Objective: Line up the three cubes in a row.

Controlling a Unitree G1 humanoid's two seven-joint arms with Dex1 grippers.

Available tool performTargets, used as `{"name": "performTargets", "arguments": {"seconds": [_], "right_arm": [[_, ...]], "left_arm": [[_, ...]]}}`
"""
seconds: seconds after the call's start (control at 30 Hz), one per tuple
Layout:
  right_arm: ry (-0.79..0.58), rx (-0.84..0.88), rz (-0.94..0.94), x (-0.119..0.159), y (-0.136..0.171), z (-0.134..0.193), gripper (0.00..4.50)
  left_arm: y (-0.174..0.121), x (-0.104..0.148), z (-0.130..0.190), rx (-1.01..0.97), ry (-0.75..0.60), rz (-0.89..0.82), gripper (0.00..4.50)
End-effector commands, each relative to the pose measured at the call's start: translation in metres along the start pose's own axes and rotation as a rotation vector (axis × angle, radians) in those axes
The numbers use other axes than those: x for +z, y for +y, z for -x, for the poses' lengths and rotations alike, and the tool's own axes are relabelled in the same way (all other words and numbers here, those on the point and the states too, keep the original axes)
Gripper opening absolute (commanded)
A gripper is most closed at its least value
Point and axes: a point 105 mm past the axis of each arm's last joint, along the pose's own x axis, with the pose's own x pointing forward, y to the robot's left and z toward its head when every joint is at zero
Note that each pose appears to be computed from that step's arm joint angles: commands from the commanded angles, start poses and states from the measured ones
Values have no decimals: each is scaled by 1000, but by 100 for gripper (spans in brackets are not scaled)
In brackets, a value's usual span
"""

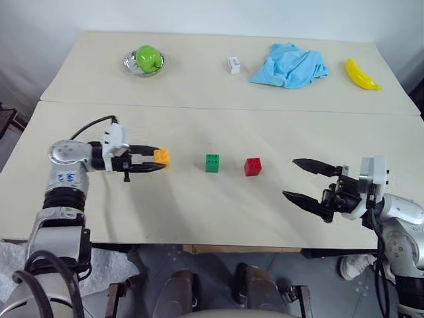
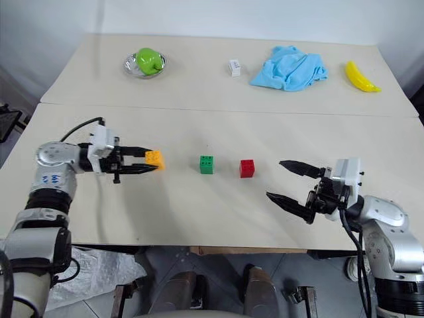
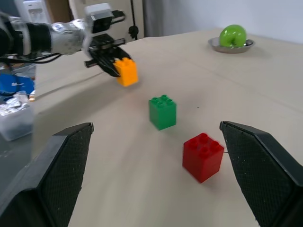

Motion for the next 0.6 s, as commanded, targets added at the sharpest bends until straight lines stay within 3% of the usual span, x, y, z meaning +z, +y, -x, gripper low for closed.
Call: {"name": "performTargets", "arguments": {"seconds": [0.03, 0.27, 0.57, 0.6], "right_arm": [[-11, 5, 54, 7, 1, 6, 450], [-27, -28, 49, 6, 6, 6, 450], [-21, -58, 45, 6, 16, 7, 450], [-20, -62, 44, 6, 16, 8, 450]], "left_arm": [[-1, 3, -15, -92, 29, -52, 148], [10, 3, -35, -90, 80, -43, 148], [17, -4, -35, -58, 146, 23, 148], [18, -4, -34, -49, 149, 27, 183]]}}
